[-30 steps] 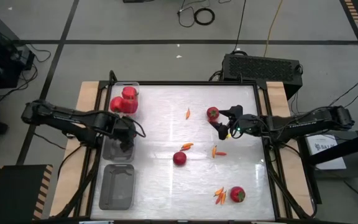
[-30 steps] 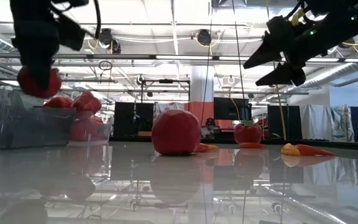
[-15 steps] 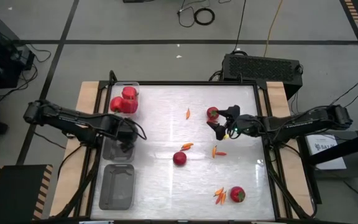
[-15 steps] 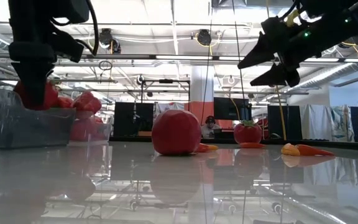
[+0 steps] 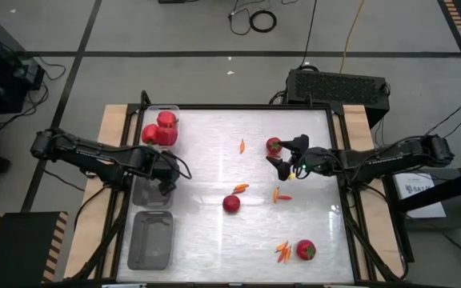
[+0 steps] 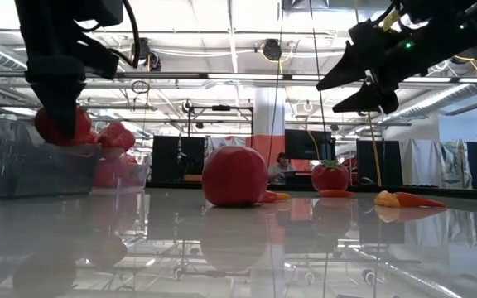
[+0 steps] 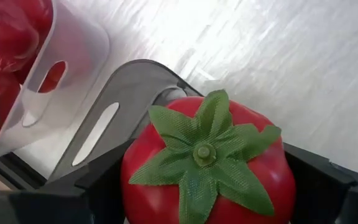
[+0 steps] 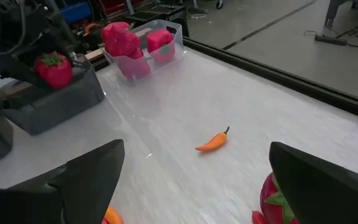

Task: Sort produce into baskets
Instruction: Put the top center tomato into the top black transparent bin

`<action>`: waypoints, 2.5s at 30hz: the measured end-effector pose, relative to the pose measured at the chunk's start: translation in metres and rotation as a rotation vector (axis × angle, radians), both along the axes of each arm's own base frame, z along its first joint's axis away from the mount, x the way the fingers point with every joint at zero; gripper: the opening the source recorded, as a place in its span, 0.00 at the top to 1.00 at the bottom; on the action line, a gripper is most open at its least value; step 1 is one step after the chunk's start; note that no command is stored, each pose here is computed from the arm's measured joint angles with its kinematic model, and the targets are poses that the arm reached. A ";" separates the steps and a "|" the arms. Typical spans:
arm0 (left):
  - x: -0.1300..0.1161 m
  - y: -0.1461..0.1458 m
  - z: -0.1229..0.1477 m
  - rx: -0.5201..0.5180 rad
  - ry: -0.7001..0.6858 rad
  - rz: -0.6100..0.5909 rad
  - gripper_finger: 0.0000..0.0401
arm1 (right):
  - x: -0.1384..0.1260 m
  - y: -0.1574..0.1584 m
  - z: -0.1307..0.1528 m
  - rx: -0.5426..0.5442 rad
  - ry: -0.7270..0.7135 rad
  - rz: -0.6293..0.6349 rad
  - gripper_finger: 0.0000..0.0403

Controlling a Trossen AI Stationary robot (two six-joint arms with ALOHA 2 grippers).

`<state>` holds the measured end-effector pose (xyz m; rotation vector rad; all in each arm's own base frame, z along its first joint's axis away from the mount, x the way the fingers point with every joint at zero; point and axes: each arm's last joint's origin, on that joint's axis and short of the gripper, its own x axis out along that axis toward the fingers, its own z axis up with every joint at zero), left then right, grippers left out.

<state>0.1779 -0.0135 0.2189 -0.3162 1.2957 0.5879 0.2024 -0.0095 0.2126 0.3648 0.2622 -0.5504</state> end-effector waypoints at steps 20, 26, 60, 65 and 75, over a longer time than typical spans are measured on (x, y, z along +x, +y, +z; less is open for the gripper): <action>0.005 0.001 -0.009 0.015 0.041 0.111 0.18 | 0.000 0.000 0.000 -0.003 0.001 0.001 0.02; 0.006 0.001 -0.008 0.018 0.056 0.044 0.18 | 0.000 0.000 0.000 0.035 -0.019 -0.014 0.02; 0.006 0.005 -0.008 -0.028 0.151 -0.298 0.18 | 0.000 0.000 0.000 0.044 -0.025 -0.017 0.02; 0.004 0.007 -0.008 -0.043 0.169 -0.308 0.18 | 0.000 0.000 0.000 0.041 -0.023 -0.016 0.02; 0.003 0.015 -0.008 -0.061 0.189 -0.340 0.02 | 0.000 0.000 0.000 0.043 -0.024 -0.017 0.02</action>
